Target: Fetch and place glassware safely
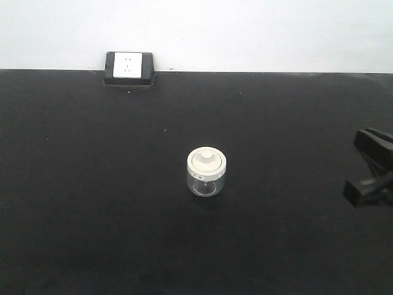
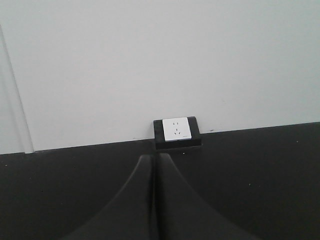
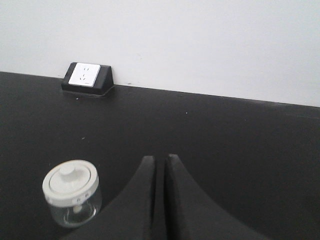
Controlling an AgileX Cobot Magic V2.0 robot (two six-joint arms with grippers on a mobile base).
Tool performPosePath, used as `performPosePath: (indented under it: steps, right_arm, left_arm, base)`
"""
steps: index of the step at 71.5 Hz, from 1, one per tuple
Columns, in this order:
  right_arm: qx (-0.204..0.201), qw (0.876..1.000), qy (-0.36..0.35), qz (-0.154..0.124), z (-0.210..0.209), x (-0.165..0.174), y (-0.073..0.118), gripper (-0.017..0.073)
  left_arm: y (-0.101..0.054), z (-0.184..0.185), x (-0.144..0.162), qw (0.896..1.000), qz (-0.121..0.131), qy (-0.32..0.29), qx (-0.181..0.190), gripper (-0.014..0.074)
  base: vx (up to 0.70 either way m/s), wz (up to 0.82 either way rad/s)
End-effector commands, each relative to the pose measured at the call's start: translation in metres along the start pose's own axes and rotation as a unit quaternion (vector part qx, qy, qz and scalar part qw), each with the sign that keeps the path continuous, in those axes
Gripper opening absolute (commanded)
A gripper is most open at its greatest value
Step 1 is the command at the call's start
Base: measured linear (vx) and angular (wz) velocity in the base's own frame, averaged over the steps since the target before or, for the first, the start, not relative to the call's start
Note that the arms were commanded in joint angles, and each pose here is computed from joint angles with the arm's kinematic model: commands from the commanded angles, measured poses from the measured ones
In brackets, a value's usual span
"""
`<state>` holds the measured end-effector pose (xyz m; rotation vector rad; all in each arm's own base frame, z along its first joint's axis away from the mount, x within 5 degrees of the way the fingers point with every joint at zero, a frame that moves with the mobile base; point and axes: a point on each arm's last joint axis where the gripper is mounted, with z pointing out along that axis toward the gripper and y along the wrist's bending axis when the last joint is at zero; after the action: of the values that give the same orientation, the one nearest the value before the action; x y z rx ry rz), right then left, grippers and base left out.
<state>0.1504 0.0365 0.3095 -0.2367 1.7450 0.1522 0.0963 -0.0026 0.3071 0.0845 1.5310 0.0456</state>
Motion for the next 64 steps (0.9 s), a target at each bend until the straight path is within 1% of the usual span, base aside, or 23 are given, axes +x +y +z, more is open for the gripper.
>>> performPosePath:
  steps: [1, 7, 11, 14, 44, 64]
  right_arm:
    - [0.002, 1.000, -0.028, -0.011, -0.014, -0.013, -0.001, -0.0006]
    - [0.002, 1.000, -0.027, -0.016, -0.024, -0.013, -0.001, -0.0004]
    - [0.002, 0.999, -0.029, -0.030, -0.035, -0.012, 0.000, -0.0003]
    - [0.003, 0.999, -0.034, -0.033, -0.039, -0.011, 0.000, -0.0003]
    - [0.007, 0.995, -0.095, -0.031, -0.080, 0.029, 0.001, -0.0003]
    - [0.005, 0.996, -0.085, -0.031, -0.091, 0.050, 0.002, -0.0003]
  left_arm:
    - [0.001, 0.000, -0.014, 0.999, -0.006, -0.045, -0.003, -0.0007]
    - [0.001, 0.000, -0.014, 0.999, -0.006, -0.045, -0.003, -0.0007]
    - [0.001, 0.000, -0.014, 0.999, -0.006, -0.045, -0.003, -0.0007]
    - [0.001, 0.000, -0.014, 0.999, -0.006, -0.045, -0.003, -0.0007]
    - [0.001, 0.000, -0.014, 0.999, -0.006, -0.045, -0.003, -0.0007]
    - [0.001, 0.000, -0.014, 0.999, -0.006, -0.045, -0.003, -0.0007]
  base:
    - [0.00, 0.00]
    - [0.00, 0.00]
    - [0.00, 0.00]
    - [0.00, 0.00]
    - [0.00, 0.00]
    - [0.00, 0.00]
